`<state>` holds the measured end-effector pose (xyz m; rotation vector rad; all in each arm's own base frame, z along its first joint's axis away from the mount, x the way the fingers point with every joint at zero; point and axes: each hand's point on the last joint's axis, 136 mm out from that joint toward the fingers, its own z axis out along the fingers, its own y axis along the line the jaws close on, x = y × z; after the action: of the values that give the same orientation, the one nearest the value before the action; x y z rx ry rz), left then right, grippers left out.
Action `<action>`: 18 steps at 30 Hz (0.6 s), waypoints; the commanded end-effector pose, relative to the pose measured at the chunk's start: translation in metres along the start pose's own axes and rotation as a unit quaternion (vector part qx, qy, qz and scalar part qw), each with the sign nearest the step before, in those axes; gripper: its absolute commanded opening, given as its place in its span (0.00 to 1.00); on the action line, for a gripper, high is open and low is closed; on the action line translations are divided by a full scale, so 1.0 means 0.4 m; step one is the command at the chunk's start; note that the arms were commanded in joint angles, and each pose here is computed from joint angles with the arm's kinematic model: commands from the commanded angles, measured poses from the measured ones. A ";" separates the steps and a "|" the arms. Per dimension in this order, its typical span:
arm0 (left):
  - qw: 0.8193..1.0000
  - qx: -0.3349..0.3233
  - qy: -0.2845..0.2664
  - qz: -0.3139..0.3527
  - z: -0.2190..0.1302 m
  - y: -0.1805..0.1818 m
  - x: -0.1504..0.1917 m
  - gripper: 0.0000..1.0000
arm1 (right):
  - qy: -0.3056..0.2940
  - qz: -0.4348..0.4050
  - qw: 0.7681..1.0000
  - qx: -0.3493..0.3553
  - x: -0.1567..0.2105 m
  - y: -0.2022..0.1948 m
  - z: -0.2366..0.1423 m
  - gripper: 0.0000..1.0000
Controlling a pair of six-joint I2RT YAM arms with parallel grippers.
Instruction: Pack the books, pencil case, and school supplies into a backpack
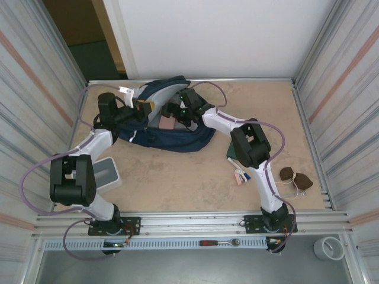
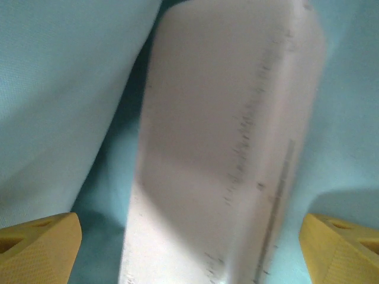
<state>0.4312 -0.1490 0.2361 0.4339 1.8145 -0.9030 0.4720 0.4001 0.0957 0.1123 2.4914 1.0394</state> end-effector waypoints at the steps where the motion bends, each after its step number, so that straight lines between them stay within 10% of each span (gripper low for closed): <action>1: 0.999 0.034 -0.018 0.010 0.008 -0.041 -0.056 0.12 | -0.029 -0.031 0.999 -0.024 -0.038 0.055 -0.077 0.88; 10: 0.999 0.025 -0.016 0.016 0.005 -0.036 -0.050 0.12 | 0.001 -0.018 0.998 -0.068 -0.006 0.084 0.019 0.38; 18: 1.000 0.024 -0.015 0.010 0.003 -0.037 -0.047 0.12 | 0.014 -0.049 0.989 -0.138 -0.015 0.211 -0.002 0.35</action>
<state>0.4328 -0.1499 0.2343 0.4290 1.8204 -0.9086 0.4727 0.4431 0.1146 -0.0037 2.4275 1.2282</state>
